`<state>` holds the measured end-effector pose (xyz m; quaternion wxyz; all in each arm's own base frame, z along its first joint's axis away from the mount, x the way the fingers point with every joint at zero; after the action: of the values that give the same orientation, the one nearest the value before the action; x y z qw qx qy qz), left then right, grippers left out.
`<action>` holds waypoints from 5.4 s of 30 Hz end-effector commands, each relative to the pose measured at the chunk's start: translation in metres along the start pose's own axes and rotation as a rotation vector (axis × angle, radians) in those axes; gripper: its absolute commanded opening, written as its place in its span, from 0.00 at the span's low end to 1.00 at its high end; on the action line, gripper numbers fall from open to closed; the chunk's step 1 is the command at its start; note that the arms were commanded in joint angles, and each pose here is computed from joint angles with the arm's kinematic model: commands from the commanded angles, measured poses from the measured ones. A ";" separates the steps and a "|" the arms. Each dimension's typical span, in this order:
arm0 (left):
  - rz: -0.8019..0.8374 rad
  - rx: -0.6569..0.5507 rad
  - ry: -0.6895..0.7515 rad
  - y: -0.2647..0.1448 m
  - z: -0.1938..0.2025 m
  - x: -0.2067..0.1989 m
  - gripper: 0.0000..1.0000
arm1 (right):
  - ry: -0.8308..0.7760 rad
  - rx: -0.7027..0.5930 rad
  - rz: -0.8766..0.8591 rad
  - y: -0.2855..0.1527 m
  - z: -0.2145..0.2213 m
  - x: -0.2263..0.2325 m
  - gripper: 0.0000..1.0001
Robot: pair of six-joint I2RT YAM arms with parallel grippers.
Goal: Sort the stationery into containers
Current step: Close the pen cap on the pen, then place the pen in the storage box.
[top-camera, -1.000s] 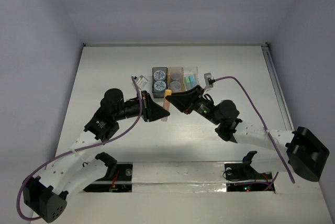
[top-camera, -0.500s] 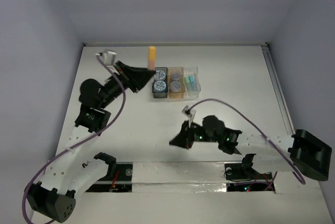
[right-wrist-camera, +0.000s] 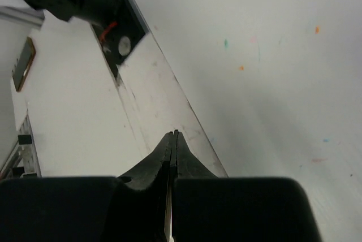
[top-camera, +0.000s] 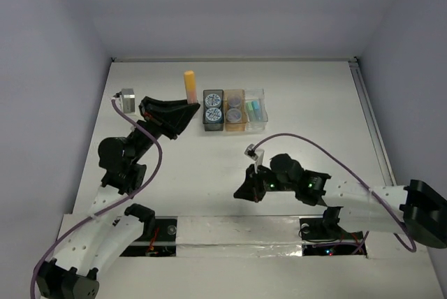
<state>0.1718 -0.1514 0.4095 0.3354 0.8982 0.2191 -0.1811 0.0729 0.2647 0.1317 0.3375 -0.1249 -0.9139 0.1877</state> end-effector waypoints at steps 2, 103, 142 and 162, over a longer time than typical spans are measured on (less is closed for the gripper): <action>-0.005 0.039 -0.049 -0.021 0.026 0.010 0.00 | -0.150 -0.259 0.001 -0.023 -0.070 0.030 0.17; 0.144 0.062 -0.119 -0.026 0.043 -0.002 0.00 | -0.177 -0.356 -0.291 0.023 -0.142 0.038 0.00; -0.116 0.286 -0.272 -0.096 0.144 0.049 0.77 | -0.063 -0.655 0.081 -0.033 -0.247 -0.035 0.00; -0.268 0.271 -0.201 -0.112 0.143 0.061 0.86 | 0.092 -0.242 0.641 -0.049 -0.250 -0.240 0.00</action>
<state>0.1384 -0.1561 0.2066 0.1877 0.8664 0.2817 -0.3670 0.4035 0.1976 0.1711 0.3162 -0.4501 -0.8176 0.1702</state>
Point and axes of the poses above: each gripper's point midway between its finger pads, its own y axis out along the fingers, its own x axis along the line the jaws close on, z = x × y, the point moved 6 cm from there along -y, back along the fingers, and after that the axes turned 7 degrees about -y, right-handed, at the moved point
